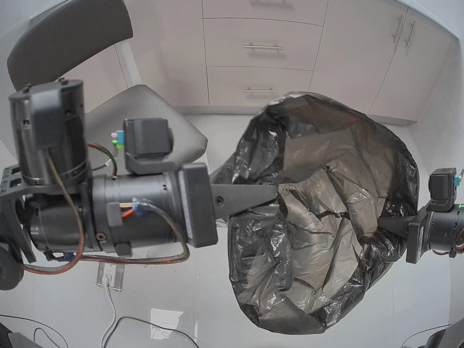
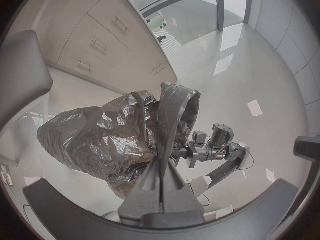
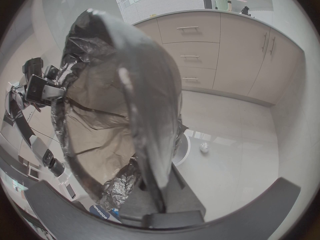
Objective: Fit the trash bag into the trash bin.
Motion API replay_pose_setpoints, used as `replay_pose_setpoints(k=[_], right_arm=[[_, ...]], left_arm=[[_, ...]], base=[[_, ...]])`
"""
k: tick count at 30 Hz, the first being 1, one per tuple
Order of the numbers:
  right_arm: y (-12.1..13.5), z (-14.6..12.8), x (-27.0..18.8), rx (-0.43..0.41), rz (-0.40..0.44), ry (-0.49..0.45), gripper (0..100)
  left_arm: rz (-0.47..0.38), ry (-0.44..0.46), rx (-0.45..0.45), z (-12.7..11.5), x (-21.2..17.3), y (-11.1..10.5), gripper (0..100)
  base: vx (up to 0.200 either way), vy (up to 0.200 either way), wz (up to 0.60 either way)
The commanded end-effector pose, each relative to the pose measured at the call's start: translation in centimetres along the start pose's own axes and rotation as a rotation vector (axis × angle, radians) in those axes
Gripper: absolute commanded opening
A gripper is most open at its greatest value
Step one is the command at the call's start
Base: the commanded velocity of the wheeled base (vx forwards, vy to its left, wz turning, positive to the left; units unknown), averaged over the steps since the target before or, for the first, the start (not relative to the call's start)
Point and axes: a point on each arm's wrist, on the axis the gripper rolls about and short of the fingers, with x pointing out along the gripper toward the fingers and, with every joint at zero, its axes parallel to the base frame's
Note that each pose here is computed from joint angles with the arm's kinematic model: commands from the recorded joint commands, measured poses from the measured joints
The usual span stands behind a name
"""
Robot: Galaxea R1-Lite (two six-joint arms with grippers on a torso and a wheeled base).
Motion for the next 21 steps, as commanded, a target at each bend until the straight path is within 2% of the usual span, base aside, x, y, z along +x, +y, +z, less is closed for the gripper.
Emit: replay_pose_setpoints(k=[1,6,11,21], right_arm=[[-0.8,-0.5,-0.5,0.020,0.009,0.001,0],[-1.2,-1.1,1.5,0.038,0.048,0.086,0],[-1.5,-1.7,3.8,0.056,0.050,0.156,0],[-1.1,-2.7,8.9,0.062,0.080,0.155,0]], left_arm=[[0.026,0.064,-0.024,-1.0,2.4,1.3,0],[0.036,0.078,-0.033,-1.6,3.8,2.2,0],[0.058,0.099,-0.047,-2.1,4.6,3.2,0],[0.094,0.132,-0.065,-2.9,5.9,4.5,0]], base=[[0.000,0.000,0.00],[0.000,0.000,0.00],[0.000,0.000,0.00],[0.000,0.000,0.00]])
